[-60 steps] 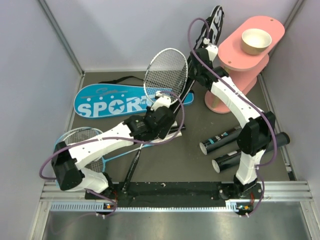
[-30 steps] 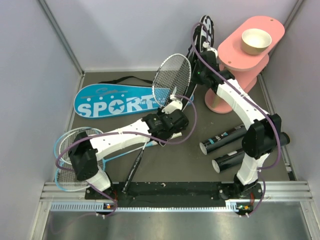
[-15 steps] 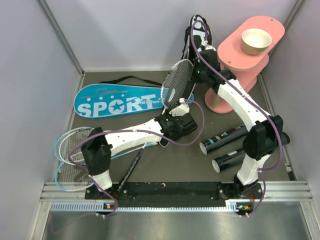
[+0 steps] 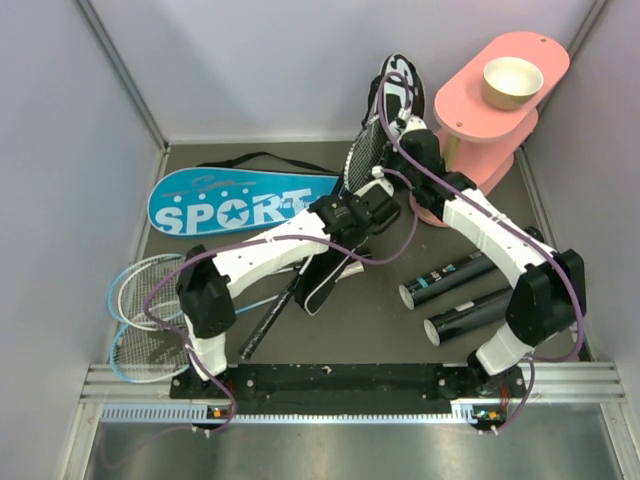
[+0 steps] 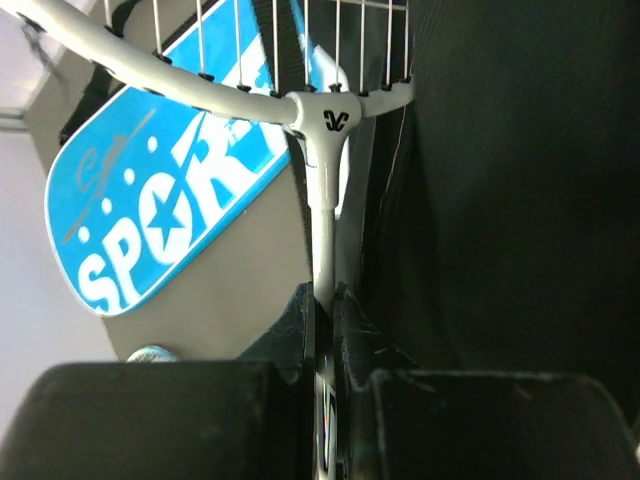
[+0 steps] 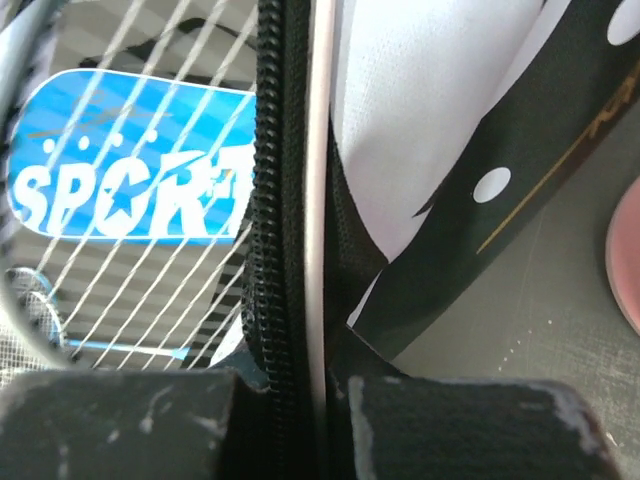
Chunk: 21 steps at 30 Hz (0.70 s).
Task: Pack up the badminton gear
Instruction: Place the racket in the racket bag.
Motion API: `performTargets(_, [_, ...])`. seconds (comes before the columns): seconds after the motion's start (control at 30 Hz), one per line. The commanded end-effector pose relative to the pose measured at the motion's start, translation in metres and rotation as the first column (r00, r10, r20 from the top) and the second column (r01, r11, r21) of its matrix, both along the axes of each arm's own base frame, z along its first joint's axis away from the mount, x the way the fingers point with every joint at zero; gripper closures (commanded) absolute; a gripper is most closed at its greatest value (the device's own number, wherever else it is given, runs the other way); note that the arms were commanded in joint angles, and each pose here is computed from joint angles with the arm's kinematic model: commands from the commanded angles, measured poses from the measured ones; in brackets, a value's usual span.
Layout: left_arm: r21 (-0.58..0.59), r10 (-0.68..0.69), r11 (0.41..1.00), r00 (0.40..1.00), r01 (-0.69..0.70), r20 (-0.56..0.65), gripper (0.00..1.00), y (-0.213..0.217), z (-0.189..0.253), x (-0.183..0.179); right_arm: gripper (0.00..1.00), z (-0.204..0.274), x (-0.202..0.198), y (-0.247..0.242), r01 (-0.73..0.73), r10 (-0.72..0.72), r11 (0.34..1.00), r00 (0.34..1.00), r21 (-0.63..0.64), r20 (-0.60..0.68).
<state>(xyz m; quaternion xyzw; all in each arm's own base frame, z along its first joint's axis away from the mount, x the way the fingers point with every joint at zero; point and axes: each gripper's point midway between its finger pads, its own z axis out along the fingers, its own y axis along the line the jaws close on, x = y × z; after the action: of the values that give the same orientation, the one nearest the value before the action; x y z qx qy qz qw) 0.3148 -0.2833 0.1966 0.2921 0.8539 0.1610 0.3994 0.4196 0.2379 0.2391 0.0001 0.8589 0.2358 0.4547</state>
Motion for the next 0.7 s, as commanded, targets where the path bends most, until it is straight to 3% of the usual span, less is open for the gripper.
performTargets(0.0, [-0.114, -0.057, 0.992, 0.995, 0.047, -0.084, 1.0, -0.031, 0.008, 0.013, 1.0, 0.071, -0.021, 0.037, -0.188, 0.157, 0.975, 0.96, 0.121, 0.231])
performTargets(0.1, [-0.185, -0.062, 0.982, 0.986, 0.032, -0.157, 1.0, -0.038, 0.009, 0.019, 1.0, 0.071, -0.028, 0.043, -0.229, 0.187, 0.962, 0.948, 0.146, 0.257])
performTargets(0.33, [-0.367, -0.024, 0.93, 0.989, -0.031, -0.145, 1.0, -0.049, 0.041, 0.054, 1.0, 0.046, -0.043, 0.054, -0.236, 0.189, 0.943, 0.96, 0.234, 0.208])
performTargets(0.43, [-0.468, 0.013, 0.88, 0.99, -0.078, -0.14, 1.0, -0.052, 0.044, 0.053, 1.0, 0.029, -0.046, 0.047, -0.166, 0.138, 0.956, 0.982, 0.241, 0.13])
performTargets(0.47, [-0.464, 0.059, 0.874, 0.981, -0.141, -0.186, 1.0, -0.045, 0.021, 0.045, 1.0, 0.027, -0.044, 0.042, -0.136, 0.109, 0.964, 0.986, 0.229, 0.124])
performTargets(0.53, [-0.557, 0.05, 0.821, 0.988, -0.124, -0.147, 1.0, -0.048, 0.034, 0.04, 1.0, 0.026, -0.049, 0.034, -0.104, 0.084, 0.969, 0.992, 0.225, 0.096])
performTargets(0.57, [-0.548, 0.078, 0.82, 0.981, -0.165, -0.179, 1.0, -0.039, 0.012, 0.033, 1.0, 0.028, -0.053, 0.034, -0.112, 0.093, 0.966, 0.991, 0.233, 0.091])
performTargets(0.67, [-0.607, 0.132, 0.768, 0.978, -0.203, -0.16, 1.0, -0.03, 0.013, 0.028, 1.0, 0.024, -0.062, 0.032, -0.098, 0.087, 0.96, 0.995, 0.262, 0.053])
